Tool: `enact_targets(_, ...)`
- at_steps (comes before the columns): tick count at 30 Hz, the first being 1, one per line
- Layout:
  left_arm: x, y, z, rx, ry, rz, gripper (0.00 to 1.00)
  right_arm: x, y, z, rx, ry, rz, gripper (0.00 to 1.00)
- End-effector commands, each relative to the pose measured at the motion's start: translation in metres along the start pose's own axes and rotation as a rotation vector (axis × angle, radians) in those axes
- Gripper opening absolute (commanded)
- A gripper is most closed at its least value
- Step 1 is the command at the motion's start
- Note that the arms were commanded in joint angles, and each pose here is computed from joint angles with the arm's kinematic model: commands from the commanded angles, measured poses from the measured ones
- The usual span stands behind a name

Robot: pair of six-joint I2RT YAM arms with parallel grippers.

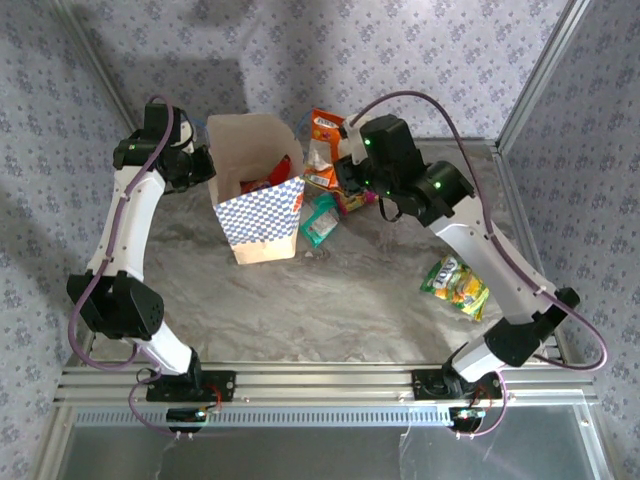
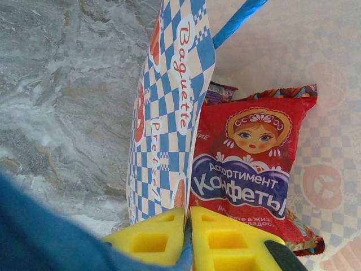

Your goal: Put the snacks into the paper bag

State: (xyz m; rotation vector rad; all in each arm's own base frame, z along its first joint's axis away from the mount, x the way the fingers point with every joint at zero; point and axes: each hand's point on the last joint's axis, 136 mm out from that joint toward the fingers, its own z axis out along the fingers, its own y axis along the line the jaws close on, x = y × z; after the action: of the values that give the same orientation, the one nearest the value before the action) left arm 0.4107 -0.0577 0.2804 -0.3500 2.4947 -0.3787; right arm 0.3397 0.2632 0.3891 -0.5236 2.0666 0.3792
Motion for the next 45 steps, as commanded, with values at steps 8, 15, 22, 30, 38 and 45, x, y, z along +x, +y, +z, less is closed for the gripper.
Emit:
enact_targets(8, 0.011, 0.000, -0.011, 0.027, 0.022, 0.018, 0.09, -0.046, 0.026, 0.009, -0.110, -0.106, -0.030, 0.00)
enact_targets(15, 0.011, 0.004, -0.012, 0.025, 0.022, 0.012, 0.09, -0.059, 0.040, 0.024, -0.166, -0.115, -0.030, 0.00)
enact_targets(22, 0.011, 0.009, -0.011, 0.019, 0.026, 0.008, 0.09, -0.070, 0.055, 0.040, -0.225, -0.115, -0.037, 0.00)
enact_targets(30, 0.012, 0.010, -0.013, 0.018, 0.029, 0.011, 0.09, -0.071, 0.072, 0.066, -0.283, -0.089, -0.047, 0.00)
enact_targets(38, 0.014, 0.012, -0.011, 0.019, 0.034, 0.008, 0.09, -0.072, 0.080, 0.083, -0.314, -0.084, -0.047, 0.00)
enact_targets(45, 0.016, 0.011, -0.007, 0.032, 0.036, -0.002, 0.09, -0.069, 0.085, 0.101, -0.331, -0.084, -0.047, 0.00)
